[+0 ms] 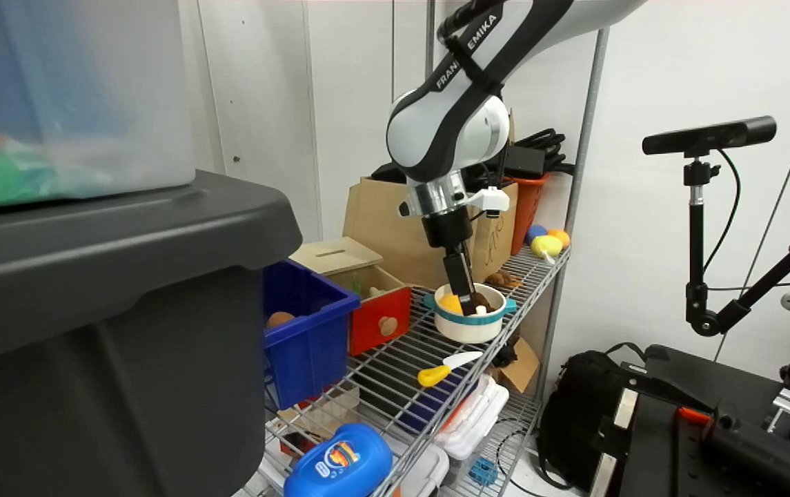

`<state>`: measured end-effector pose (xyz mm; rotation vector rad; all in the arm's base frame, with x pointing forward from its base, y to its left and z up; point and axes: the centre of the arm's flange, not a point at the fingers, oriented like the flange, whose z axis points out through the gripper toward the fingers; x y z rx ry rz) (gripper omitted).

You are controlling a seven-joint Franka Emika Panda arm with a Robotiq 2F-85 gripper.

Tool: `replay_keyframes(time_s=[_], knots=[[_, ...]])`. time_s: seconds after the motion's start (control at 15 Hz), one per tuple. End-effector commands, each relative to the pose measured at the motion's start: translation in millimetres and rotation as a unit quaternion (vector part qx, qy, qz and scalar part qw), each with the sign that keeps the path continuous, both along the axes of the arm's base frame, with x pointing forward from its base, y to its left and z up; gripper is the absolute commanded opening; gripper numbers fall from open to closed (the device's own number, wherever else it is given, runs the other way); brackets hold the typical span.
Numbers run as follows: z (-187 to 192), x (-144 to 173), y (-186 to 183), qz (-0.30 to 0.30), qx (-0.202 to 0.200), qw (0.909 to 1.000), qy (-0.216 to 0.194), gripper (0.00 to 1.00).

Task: Pick up the yellow round plush toy from the bowl and put it in the open drawer toy

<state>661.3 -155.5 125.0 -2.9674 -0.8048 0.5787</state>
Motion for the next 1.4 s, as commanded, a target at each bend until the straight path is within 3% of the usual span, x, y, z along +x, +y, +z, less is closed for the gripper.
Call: replay_keyframes(time_s=[0.0,1.33], knots=[[5.2,-10.7,-5.0,-0.004,0.007,0.9999,-0.009,1.0],[12.9,1.4,-21.3,-0.01,0.0,0.9999,-0.007,1.0]])
